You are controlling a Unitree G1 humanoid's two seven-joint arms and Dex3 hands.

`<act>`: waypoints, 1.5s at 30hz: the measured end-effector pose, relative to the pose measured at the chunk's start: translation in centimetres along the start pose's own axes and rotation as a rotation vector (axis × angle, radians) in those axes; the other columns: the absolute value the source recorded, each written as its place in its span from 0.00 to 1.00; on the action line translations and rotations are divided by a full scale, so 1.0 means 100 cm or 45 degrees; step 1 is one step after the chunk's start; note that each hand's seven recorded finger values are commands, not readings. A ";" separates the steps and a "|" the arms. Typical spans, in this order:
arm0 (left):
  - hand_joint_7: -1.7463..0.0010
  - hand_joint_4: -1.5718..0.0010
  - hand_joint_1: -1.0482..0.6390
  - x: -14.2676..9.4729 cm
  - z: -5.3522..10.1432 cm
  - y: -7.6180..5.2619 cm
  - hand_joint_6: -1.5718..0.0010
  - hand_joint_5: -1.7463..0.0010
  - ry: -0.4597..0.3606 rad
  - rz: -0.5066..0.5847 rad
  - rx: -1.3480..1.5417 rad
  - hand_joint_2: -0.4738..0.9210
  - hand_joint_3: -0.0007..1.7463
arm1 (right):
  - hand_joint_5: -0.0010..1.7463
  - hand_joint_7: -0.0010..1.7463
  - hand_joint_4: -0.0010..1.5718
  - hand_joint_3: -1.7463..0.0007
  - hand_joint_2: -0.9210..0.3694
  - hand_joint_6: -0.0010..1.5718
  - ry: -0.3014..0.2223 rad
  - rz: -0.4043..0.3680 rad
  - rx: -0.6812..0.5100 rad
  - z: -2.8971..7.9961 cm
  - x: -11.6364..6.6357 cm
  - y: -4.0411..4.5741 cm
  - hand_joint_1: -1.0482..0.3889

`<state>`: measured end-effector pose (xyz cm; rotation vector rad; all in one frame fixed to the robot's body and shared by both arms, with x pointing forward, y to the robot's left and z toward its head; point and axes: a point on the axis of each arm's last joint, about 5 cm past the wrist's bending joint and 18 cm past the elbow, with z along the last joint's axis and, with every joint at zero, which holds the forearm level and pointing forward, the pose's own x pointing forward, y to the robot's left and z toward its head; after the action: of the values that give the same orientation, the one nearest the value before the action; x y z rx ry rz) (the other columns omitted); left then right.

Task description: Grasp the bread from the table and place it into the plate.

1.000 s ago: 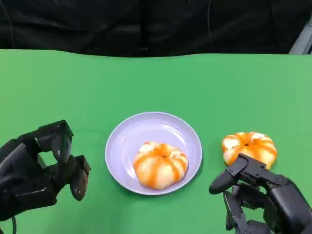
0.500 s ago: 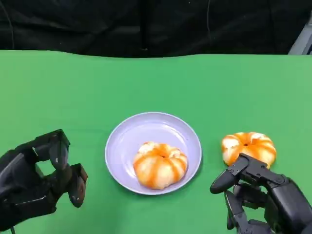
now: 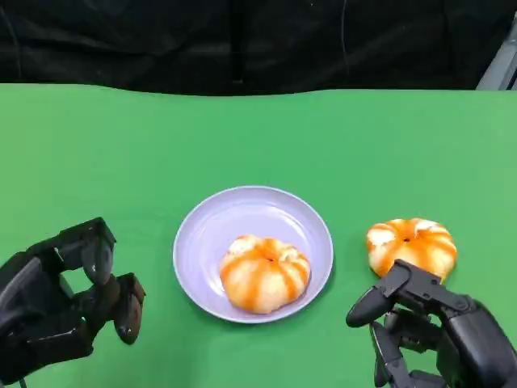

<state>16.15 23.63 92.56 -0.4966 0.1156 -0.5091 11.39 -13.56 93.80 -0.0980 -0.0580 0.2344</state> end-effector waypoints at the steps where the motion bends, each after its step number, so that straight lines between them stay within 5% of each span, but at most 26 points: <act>1: 0.03 0.43 0.59 0.000 0.000 0.000 0.48 0.00 0.000 0.001 0.001 0.68 0.85 | 1.00 0.84 0.48 0.44 0.17 0.45 -0.001 0.000 -0.001 0.000 0.000 0.0001 0.68; 45: 0.02 0.44 0.59 -0.002 0.000 -0.002 0.49 0.00 0.008 0.015 0.021 0.67 0.84 | 1.00 0.84 0.49 0.43 0.19 0.45 0.011 0.006 0.008 0.004 -0.003 0.0023 0.69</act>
<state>15.94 23.58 92.62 -0.4782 0.1203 -0.4997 11.05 -13.37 94.16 -0.0931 -0.0483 0.2385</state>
